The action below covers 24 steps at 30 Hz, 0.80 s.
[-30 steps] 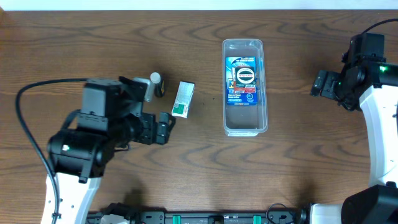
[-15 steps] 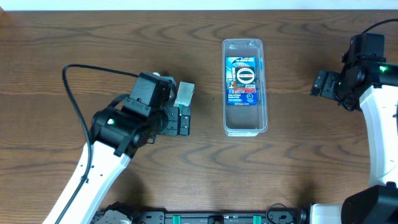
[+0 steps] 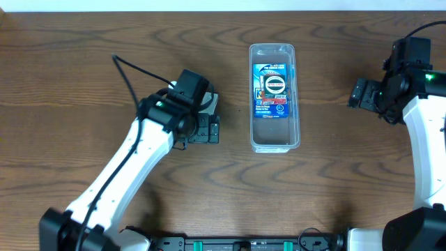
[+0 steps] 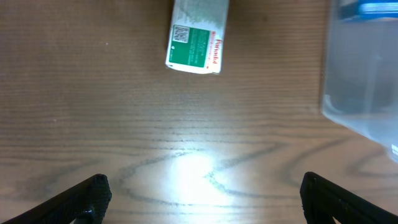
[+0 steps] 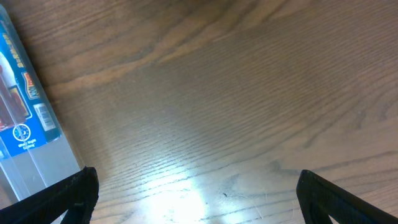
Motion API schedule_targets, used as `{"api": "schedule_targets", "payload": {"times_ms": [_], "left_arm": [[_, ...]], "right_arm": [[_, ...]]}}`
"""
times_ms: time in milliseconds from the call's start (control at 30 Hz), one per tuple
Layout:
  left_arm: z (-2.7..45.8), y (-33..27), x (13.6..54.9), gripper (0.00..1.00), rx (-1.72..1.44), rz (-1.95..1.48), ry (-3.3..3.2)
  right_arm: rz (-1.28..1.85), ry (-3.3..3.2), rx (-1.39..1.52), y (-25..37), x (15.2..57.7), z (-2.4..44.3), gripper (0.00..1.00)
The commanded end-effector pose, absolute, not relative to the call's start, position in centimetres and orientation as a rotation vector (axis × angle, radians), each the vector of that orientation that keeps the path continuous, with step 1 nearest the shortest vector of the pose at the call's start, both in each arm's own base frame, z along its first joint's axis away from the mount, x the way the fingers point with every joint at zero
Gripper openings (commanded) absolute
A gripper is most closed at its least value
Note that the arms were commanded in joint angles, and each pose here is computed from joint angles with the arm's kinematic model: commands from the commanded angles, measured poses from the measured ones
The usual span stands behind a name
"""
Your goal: Pack container
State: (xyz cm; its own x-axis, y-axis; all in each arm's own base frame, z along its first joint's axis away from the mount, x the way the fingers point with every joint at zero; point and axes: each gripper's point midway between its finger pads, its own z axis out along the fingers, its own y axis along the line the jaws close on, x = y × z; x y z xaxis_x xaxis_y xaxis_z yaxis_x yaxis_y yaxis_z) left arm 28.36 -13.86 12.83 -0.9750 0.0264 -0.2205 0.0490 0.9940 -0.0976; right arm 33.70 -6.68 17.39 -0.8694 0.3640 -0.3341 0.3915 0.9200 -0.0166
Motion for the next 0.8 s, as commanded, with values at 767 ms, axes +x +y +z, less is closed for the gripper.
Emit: {"api": "schedule_targets", "payload": {"times_ms": [767], "left_arm": [[9.3,-15.5,33.2,0.98,0.334,-0.078,2.835]], "right_arm": [[-0.113,2.749,0.58,-6.8,33.7,17.4,0.99]]}}
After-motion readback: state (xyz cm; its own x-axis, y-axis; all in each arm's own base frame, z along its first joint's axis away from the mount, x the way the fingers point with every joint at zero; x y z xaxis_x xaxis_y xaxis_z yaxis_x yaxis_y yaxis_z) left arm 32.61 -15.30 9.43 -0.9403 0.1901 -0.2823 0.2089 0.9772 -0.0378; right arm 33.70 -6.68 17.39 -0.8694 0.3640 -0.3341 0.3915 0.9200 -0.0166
